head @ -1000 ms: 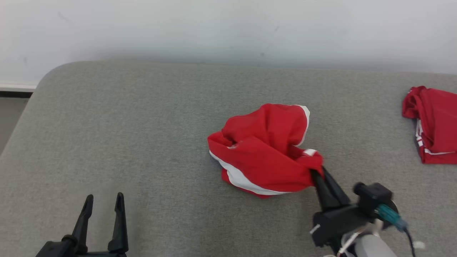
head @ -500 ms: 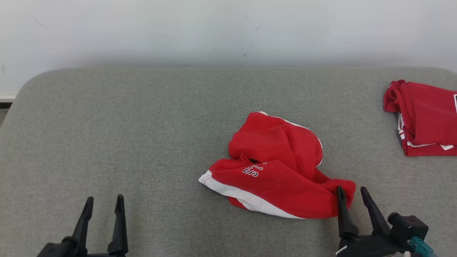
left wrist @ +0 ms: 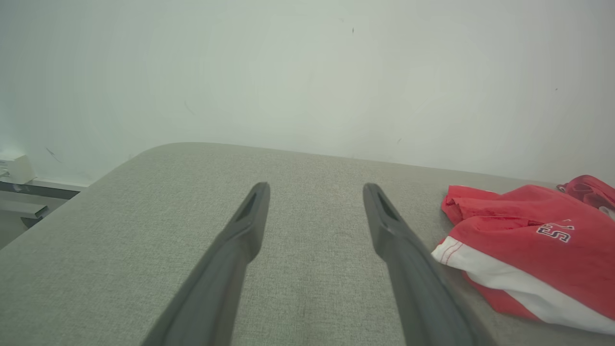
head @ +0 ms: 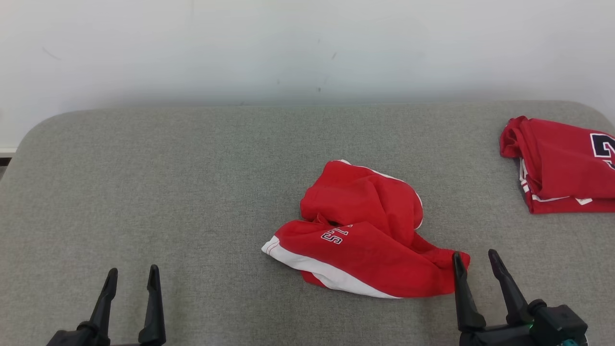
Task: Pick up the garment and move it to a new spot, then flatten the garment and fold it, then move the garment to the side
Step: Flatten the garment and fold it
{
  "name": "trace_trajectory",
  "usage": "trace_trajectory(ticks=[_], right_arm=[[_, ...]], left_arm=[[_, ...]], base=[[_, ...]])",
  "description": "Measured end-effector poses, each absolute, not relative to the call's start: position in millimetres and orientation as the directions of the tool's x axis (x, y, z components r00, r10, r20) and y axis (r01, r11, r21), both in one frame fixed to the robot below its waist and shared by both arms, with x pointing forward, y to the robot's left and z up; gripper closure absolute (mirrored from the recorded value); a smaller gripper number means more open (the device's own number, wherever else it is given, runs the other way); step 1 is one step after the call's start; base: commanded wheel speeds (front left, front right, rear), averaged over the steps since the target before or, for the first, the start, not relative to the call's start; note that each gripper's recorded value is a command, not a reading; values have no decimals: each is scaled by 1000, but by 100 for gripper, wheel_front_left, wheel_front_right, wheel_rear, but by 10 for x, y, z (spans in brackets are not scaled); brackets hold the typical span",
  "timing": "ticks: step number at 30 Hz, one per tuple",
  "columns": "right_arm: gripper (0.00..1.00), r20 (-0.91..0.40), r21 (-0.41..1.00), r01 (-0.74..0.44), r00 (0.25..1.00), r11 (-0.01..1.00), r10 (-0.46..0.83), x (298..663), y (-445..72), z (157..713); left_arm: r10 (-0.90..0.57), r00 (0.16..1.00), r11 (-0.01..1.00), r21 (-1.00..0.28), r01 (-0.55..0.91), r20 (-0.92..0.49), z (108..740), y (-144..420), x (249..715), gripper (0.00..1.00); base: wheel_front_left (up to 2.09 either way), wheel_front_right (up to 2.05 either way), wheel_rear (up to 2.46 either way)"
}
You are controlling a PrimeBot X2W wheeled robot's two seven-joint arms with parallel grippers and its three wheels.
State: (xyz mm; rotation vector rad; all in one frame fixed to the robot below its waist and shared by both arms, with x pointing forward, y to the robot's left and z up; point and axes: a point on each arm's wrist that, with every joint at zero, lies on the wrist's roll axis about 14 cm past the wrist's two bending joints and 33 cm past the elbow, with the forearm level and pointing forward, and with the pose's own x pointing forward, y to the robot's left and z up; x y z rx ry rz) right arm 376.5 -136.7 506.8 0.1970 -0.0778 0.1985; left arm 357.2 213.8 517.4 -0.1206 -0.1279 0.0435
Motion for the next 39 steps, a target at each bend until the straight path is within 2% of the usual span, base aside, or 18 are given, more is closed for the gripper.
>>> trace_trajectory(ticks=[6,11,17,28,38,39], right_arm=[[0,77,189,-204,978,961,192,3683,-1321,5001],[0,91,187,-200,978,962,186,3726,-1331,5046],[0,80,186,-155,987,970,143,3726,-1468,5016],[0,45,185,-63,997,981,55,3733,-1748,4908],[0,13,178,-7,1000,984,4,3734,-1915,4813],[0,11,177,-2,1000,984,0,3732,-1930,4810]], left_arm=[[3,993,996,-94,9,117,5156,2023,3634,0],[-126,981,990,-49,135,146,5272,1737,3875,0],[-284,953,958,-11,287,107,5187,1376,4140,0],[-503,857,862,-3,506,-112,4522,832,4318,0],[-574,779,808,-21,588,-252,4084,600,4432,0],[-574,777,809,-35,587,-260,4056,586,4442,15]], base=[[0,0,0],[0,0,0],[0,0,0],[0,0,0],[0,0,0],[0,0,0]])
